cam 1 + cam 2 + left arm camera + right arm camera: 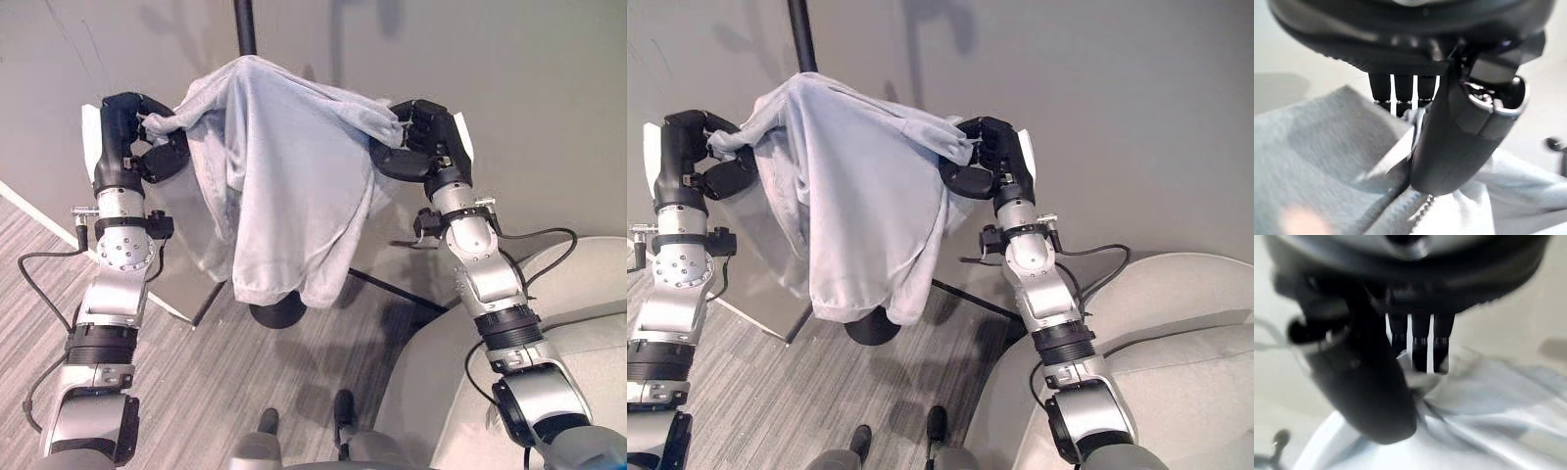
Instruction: Hang the clothes on the sofa on the clothes rack.
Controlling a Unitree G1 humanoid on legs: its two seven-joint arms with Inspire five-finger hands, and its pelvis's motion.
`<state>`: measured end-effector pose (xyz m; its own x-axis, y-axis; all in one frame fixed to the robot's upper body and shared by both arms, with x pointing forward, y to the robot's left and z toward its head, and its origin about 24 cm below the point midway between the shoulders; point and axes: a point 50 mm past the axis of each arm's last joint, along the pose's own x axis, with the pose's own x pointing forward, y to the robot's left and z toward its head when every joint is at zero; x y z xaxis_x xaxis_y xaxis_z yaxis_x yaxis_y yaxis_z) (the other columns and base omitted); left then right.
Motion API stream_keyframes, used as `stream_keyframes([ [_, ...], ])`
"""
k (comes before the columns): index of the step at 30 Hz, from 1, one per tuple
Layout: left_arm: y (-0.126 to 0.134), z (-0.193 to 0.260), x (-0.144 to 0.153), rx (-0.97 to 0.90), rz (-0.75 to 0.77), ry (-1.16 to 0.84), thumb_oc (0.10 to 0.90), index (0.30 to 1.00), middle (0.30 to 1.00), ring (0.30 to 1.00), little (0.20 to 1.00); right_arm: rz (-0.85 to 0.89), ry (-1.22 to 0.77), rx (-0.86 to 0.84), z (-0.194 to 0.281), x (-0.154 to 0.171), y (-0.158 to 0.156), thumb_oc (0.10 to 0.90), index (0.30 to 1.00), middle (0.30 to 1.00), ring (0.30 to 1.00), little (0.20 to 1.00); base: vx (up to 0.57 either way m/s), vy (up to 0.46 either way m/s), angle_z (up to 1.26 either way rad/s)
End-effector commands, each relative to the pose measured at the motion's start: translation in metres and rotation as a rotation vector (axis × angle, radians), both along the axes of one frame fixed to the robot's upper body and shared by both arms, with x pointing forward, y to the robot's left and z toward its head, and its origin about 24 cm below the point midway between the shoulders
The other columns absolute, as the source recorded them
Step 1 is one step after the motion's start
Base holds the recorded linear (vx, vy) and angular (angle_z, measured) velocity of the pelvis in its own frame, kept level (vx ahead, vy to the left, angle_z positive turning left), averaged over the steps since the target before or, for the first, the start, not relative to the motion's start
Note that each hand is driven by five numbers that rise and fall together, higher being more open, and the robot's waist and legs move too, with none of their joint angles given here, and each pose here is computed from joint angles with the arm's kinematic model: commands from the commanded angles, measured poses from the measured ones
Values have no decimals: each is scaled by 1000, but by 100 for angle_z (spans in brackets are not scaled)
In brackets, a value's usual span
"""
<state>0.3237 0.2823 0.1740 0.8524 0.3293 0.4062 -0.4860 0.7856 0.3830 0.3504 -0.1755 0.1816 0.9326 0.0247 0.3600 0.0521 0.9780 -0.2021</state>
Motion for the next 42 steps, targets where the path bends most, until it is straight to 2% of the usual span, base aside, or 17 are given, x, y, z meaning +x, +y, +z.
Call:
stream_keyframes([
  [1, 30, 46, -10, 71, 106, -158, 800, 900, 900, 900, 900, -91, -248, 19, 52, -13, -31, 800, 900, 900, 900, 900, 39, -4, -1],
  [10, 49, 42, -35, 46, 170, -202, 800, 900, 900, 900, 900, -192, -313, 17, 55, -35, -60, 800, 900, 900, 900, 900, 4, 0, 0],
  [16, 68, 26, -72, 12, 271, -223, 800, 900, 900, 900, 900, -298, -232, 12, 15, -65, -85, 800, 900, 900, 900, 900, 2, 4, 2],
  [19, 74, -11, -98, -78, 309, -152, 800, 900, 900, 900, 900, -296, -71, 90, -35, -84, -91, 800, 900, 900, 900, 900, 0, 0, 0],
  [22, 65, -53, -112, -253, 263, -67, 800, 900, 900, 900, 900, -283, 91, 197, -82, -95, -92, 800, 900, 900, 900, 900, 0, 0, 0],
  [23, 65, -54, -113, -253, 264, -65, 800, 900, 900, 900, 900, -283, 92, 196, -82, -95, -92, 800, 900, 900, 900, 900, 13, 32, 0],
  [25, 46, -113, -128, -502, 216, 75, 800, 900, 900, 900, 900, -283, 263, 245, -126, -110, -93, 800, 900, 900, 900, 900, -1, 41, 1],
  [27, 35, -145, -137, -645, 204, 151, 800, 900, 900, 900, 900, -286, 334, 206, -139, -118, -97, 800, 900, 900, 900, 900, -8, 32, 3],
  [28, 24, -174, -142, -729, 205, 251, 800, 900, 900, 900, 900, -287, 424, 220, -162, -120, -94, 800, 900, 900, 900, 900, 0, 0, 0],
  [33, 12, -203, -150, -789, 205, 367, 800, 900, 900, 900, 900, -283, 516, 210, -183, -126, -90, 800, 900, 900, 900, 900, -5, 3, 2],
  [36, 0, -226, -157, -769, 175, 519, 800, 900, 900, 900, 900, -303, 696, 197, -221, -142, -89, 800, 900, 900, 900, 900, -10, 4, 4],
  [42, -9, -259, -173, -694, 175, 760, 800, 900, 900, 900, 900, -264, 947, 77, -264, -167, -80, 800, 900, 900, 900, 900, 0, 0, 0],
])
